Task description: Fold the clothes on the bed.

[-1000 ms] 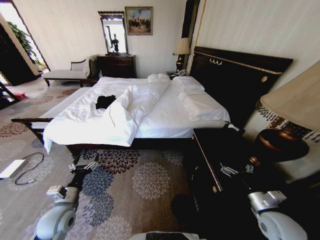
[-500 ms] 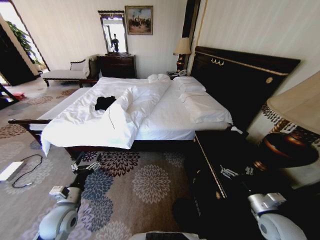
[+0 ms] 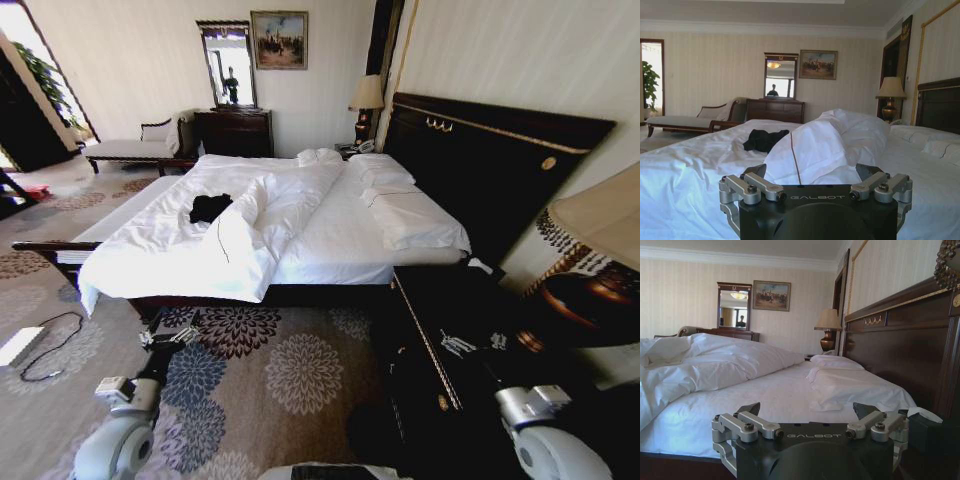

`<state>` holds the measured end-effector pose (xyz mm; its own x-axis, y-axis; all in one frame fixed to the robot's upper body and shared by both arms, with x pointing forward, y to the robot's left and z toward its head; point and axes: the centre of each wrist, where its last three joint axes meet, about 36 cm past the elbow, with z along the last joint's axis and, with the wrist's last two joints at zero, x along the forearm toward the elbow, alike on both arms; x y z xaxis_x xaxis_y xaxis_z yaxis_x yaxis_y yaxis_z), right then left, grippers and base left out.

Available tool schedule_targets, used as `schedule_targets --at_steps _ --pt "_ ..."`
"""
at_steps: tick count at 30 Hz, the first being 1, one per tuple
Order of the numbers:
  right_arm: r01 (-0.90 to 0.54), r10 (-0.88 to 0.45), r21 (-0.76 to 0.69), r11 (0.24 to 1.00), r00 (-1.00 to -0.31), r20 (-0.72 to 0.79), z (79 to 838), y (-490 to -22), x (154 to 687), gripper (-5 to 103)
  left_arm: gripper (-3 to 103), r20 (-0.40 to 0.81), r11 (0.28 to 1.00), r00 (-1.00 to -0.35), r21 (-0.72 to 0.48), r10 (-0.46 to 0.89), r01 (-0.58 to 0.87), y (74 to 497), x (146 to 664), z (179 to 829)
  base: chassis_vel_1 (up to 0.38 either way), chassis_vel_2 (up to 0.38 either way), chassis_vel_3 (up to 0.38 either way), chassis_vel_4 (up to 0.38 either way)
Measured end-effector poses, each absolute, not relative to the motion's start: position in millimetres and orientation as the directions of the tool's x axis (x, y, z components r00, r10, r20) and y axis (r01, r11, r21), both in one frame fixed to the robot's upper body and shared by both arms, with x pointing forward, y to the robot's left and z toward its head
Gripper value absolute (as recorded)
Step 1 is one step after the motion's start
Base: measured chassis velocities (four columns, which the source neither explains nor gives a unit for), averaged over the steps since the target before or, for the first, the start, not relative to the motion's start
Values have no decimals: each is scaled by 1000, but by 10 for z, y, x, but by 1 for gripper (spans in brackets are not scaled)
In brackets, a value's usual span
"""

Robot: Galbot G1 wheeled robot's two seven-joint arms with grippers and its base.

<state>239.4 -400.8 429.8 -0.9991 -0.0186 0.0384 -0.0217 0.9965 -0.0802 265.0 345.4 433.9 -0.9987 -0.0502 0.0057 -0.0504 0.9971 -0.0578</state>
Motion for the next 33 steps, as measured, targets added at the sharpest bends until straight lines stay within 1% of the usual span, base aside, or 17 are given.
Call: schedule_targets --at_steps 33 --pt "-59 -59 -59 997 -998 10 4262 -4004 2347 100 100 27 996 -998 -78 -50 -52 3342 2568 4286 -95 90 94 -92"
